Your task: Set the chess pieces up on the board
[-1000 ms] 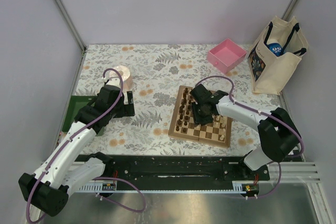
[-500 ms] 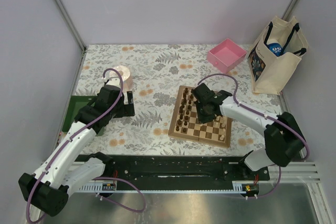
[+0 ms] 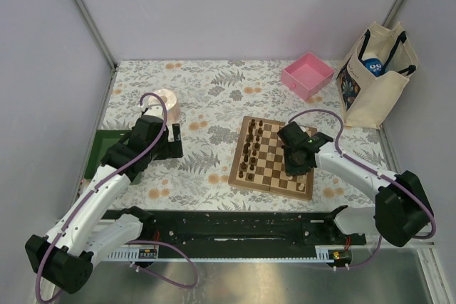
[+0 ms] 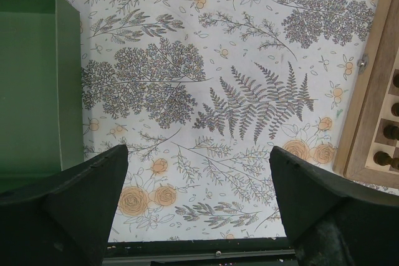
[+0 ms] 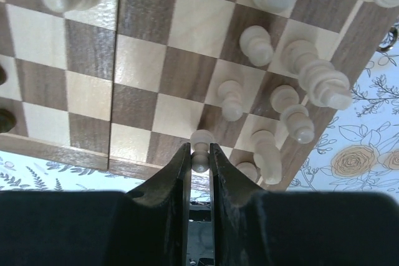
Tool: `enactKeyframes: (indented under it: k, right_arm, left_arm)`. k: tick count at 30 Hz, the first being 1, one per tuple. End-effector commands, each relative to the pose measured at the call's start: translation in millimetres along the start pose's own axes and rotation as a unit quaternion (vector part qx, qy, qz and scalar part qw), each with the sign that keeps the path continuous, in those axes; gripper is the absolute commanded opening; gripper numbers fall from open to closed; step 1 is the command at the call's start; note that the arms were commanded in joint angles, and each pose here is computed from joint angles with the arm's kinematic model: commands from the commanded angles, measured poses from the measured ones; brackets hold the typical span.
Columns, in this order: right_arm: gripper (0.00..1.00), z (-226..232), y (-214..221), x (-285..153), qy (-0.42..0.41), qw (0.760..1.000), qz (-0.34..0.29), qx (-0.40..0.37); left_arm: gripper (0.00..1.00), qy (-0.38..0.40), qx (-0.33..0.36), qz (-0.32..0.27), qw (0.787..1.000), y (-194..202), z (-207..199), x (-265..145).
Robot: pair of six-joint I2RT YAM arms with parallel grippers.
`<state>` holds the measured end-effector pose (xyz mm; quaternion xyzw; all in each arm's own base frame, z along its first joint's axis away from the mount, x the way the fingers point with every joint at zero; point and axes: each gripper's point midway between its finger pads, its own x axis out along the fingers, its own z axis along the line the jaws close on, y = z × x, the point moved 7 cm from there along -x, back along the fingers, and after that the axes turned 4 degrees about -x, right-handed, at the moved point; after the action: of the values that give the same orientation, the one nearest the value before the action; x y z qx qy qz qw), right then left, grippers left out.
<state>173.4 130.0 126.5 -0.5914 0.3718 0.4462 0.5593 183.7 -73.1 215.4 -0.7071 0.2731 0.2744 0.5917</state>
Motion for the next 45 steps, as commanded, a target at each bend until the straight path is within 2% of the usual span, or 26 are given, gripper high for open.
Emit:
enactKeyframes:
  k: [1, 22, 27, 36, 45]
  right_arm:
    - [0.16, -8.7, -2.6, 2.3, 0.011, 1.000, -0.012, 0.017]
    - [0.20, -15.3, -5.8, 13.0, 0.029, 0.999, -0.010, 0.024]
    - [0.29, -16.6, -3.5, 10.2, 0.030, 0.999, -0.010, 0.024]
    - [0.31, -14.7, -6.5, 1.1, 0.021, 1.000, -0.007, 0.018]
    - [0.41, -6.6, -21.8, -24.2, -0.024, 0.999, -0.039, 0.002]
  left_arm:
    - [0.99, 0.014, -0.003, -0.016, 1.000, -6.4, -3.3, -1.1]
    - [0.99, 0.012, -0.003, -0.015, 1.000, -6.4, -3.1, -0.5]
    - [0.99, 0.014, -0.003, -0.013, 1.000, -6.0, -3.7, -0.3]
    - [0.99, 0.015, -0.001, -0.011, 1.000, -5.7, -4.0, 0.3]
    - [0.99, 0.015, -0.001, -0.013, 1.000, -5.9, -3.9, -0.3]
